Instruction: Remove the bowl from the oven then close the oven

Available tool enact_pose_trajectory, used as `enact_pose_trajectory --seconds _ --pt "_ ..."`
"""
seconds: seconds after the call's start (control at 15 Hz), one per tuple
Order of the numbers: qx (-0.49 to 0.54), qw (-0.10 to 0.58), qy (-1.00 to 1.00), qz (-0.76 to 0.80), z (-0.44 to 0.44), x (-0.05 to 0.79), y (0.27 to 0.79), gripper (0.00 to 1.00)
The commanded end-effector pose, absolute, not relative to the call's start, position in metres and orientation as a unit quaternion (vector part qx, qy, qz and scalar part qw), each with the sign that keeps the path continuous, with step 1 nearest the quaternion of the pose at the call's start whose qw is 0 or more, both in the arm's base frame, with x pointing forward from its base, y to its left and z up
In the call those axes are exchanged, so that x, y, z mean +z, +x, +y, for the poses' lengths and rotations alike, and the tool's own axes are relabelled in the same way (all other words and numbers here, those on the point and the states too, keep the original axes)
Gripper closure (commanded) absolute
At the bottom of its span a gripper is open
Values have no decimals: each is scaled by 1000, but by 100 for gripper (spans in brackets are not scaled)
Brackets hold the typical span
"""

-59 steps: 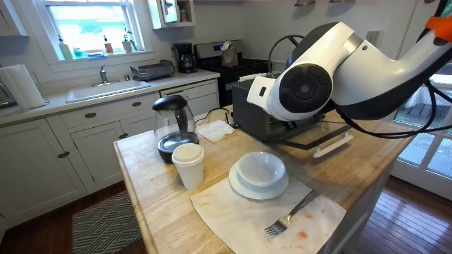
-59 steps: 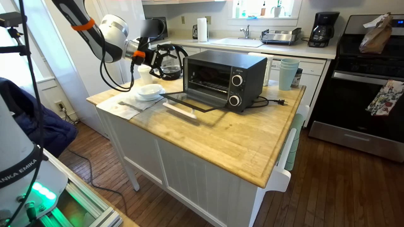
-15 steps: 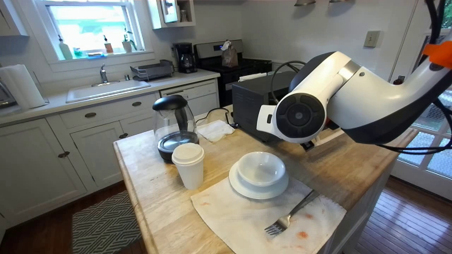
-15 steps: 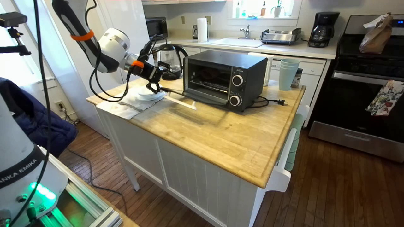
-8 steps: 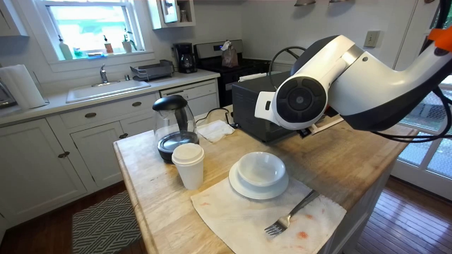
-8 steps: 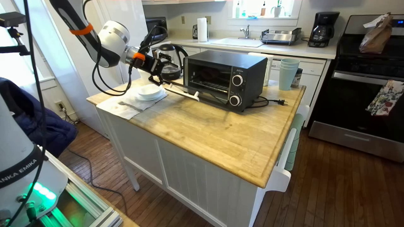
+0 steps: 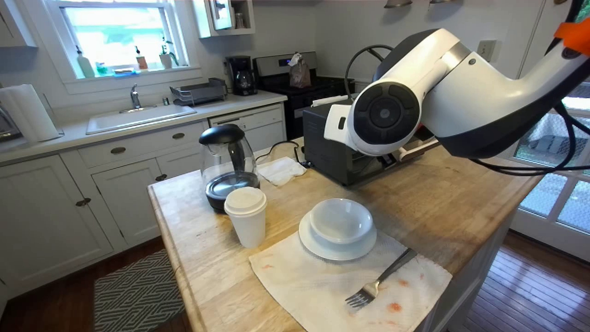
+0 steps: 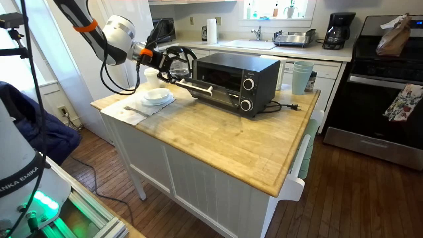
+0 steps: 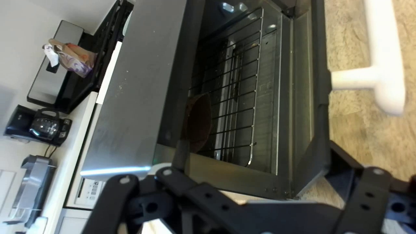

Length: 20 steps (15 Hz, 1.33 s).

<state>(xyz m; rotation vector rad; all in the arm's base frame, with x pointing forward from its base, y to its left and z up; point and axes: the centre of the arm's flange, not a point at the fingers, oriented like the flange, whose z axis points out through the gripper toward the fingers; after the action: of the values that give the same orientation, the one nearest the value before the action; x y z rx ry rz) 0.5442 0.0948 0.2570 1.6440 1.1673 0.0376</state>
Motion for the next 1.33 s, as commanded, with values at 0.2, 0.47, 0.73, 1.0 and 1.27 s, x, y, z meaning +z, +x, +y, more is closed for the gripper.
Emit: enact_pose_trajectory --seconds 0.2,0.47,0.73,1.0,1.27 --pt "46 536 692 481 94 269 564 0" --pt "59 530 696 480 95 272 571 0" --pt "63 525 699 481 90 272 582 0" --pt "66 518 707 478 88 273 586 0" --pt "73 502 740 442 87 283 582 0"
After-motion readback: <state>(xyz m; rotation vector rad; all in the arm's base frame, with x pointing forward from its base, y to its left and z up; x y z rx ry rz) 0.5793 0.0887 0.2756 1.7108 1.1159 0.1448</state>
